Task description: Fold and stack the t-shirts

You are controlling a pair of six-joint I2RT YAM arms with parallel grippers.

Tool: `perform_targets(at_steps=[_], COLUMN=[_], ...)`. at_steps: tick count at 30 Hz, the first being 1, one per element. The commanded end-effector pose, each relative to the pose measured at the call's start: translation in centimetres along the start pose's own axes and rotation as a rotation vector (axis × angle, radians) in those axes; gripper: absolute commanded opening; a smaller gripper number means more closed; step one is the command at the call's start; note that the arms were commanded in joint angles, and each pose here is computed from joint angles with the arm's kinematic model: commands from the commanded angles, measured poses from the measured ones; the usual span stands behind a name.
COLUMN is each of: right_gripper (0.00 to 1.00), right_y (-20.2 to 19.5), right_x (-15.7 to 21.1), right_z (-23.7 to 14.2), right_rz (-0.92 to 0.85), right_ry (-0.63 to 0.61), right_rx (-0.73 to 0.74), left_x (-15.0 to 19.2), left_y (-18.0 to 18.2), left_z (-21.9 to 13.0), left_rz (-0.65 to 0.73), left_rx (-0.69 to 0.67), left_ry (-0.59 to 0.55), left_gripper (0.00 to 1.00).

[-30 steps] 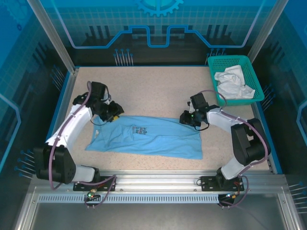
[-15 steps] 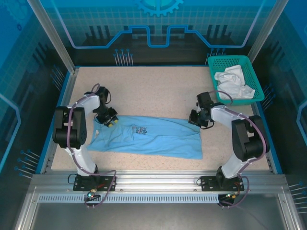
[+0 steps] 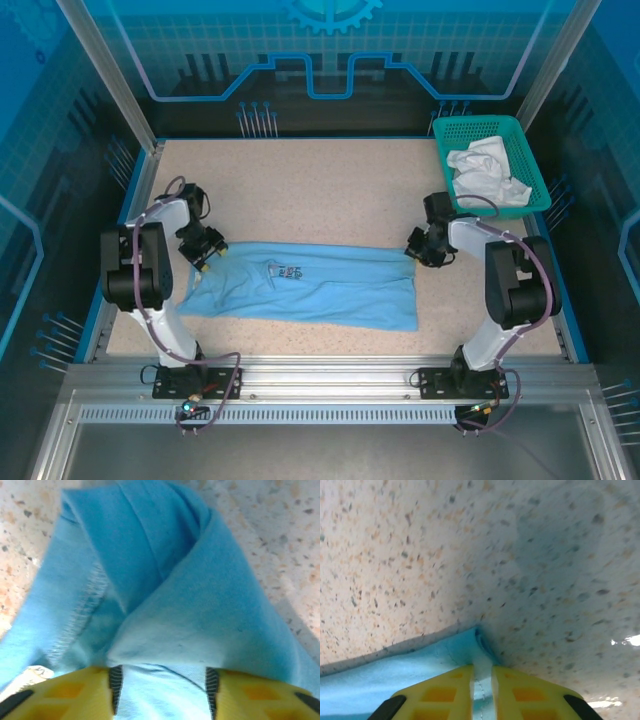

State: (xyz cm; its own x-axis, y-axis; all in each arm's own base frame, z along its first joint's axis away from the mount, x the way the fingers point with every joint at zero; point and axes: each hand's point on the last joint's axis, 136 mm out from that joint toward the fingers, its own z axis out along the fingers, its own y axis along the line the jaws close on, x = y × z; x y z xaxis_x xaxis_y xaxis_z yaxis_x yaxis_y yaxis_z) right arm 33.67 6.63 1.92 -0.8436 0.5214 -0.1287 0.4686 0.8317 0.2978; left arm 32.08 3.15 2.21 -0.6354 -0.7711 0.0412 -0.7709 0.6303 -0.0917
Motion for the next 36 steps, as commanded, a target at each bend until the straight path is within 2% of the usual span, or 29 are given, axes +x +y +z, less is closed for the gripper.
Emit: perform_targets(at_steps=[1, 3, 5, 8, 10, 13, 16, 19, 21, 24, 26, 30, 32, 34, 36], right_gripper=[0.24, 0.27, 0.3, 0.3, 0.29, 0.27, 0.26, 0.25, 0.25, 0.27, 0.28, 0.31, 0.35, 0.46, 0.49], right_y=[0.9, 2.8, 4.7, 6.9, 8.1, 7.7, 6.1, 4.1, 2.7, 1.1, 1.2, 3.2, 5.0, 6.8, 8.7], right_x=[-1.1, -0.8, 0.5, 3.6, 5.6, 7.0, 7.3, 7.4, 7.6, 7.7, 7.5, 7.2, 7.2, 7.5, 8.6], right_z=[-2.2, -4.1, -5.2, -5.2, -4.2, -2.0, 0.4, 2.2, 2.8, 2.7, 2.4, 0.7, -1.0, -2.6, -3.9], right_rz=[-0.023, -0.094, -0.167, -0.269, -0.312, -0.318, -0.28, -0.214, -0.151, -0.072, -0.055, -0.098, -0.151, -0.218, -0.303], right_ry=[-0.088, -0.142, -0.162, -0.119, -0.07, -0.024, 0.037, 0.103, 0.136, 0.145, 0.141, 0.109, 0.062, 0.004, -0.032], right_rx=[-0.046, -0.1, -0.146, -0.159, -0.17, -0.123, -0.059, -0.01, -0.012, -0.043, -0.072, -0.15, -0.205, -0.237, -0.27], left_x=[-1.1, -1.0, 0.0, 3.3, 5.9, 8.3, 8.9, 7.9, 7.0, 5.4, 4.5, 4.1, 4.5, 5.6, 7.1], left_y=[-2.5, -3.9, -4.8, -6.5, -7.4, -7.5, -6.2, -3.3, -1.2, 0.5, 0.5, -1.7, -2.8, -3.6, -4.1], left_z=[-4.6, -7.2, -8.9, -9.1, -8.0, -4.9, -0.9, 2.0, 2.6, 1.2, -0.5, -3.7, -5.4, -6.6, -7.3], left_rz=[0.014, 0.049, 0.091, 0.158, 0.197, 0.222, 0.177, 0.119, 0.06, 0.013, 0.011, 0.046, 0.067, 0.084, 0.103], left_rx=[0.149, 0.212, 0.238, 0.288, 0.312, 0.278, 0.215, 0.093, 0.03, -0.002, 0.006, 0.111, 0.173, 0.228, 0.268], left_ry=[-0.071, -0.112, -0.124, -0.087, -0.046, -0.001, 0.061, 0.068, 0.049, -0.047, -0.113, -0.131, -0.118, -0.095, -0.066], left_gripper=[0.63, 0.69, 0.68, 0.54, 0.47, 0.46, 0.44, 0.44, 0.47, 0.57, 0.65, 0.86, 0.89, 0.89, 0.89])
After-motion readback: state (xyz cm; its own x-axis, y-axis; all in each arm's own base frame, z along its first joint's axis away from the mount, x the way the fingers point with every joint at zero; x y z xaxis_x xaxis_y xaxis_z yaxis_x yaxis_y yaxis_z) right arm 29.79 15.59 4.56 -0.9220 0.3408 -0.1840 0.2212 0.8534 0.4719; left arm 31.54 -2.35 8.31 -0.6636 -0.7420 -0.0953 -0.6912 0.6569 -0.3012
